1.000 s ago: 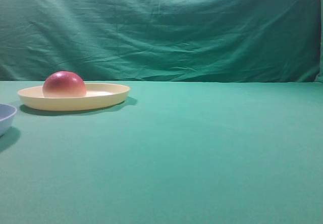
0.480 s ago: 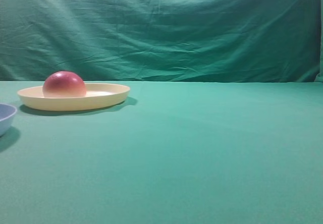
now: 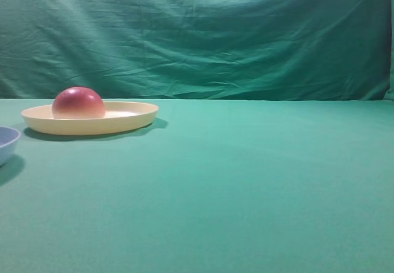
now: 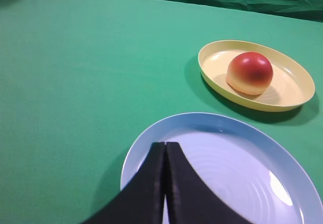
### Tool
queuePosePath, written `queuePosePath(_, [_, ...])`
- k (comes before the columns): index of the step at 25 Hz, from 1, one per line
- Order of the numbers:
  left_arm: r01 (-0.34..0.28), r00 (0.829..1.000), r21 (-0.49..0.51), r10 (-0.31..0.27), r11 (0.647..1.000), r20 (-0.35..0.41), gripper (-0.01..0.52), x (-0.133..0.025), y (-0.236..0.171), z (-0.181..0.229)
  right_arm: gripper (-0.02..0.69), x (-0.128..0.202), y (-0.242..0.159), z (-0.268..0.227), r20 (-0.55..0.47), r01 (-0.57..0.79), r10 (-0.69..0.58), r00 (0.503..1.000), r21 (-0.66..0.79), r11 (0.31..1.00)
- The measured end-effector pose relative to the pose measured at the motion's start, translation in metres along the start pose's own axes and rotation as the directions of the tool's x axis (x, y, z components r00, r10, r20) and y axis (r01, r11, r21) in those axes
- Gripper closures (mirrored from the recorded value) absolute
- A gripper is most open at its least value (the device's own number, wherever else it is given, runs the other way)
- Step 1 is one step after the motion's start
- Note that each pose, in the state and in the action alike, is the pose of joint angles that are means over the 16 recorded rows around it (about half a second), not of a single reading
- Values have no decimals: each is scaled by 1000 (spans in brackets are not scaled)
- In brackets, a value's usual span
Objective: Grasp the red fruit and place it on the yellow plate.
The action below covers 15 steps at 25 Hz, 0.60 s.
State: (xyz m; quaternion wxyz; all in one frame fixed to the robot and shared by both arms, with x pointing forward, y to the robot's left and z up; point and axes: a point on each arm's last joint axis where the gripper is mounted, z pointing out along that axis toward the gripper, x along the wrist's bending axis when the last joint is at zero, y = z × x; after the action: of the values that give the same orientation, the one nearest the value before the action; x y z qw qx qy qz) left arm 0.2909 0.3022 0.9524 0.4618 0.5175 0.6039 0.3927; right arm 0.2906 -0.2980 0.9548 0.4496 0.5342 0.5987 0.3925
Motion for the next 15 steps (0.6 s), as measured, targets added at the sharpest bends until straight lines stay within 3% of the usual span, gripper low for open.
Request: queuePosePath(15, [0, 1000, 0, 0, 1000, 0, 514, 0, 0, 0, 665, 1, -7, 3, -2, 0, 0, 1000, 17, 1000])
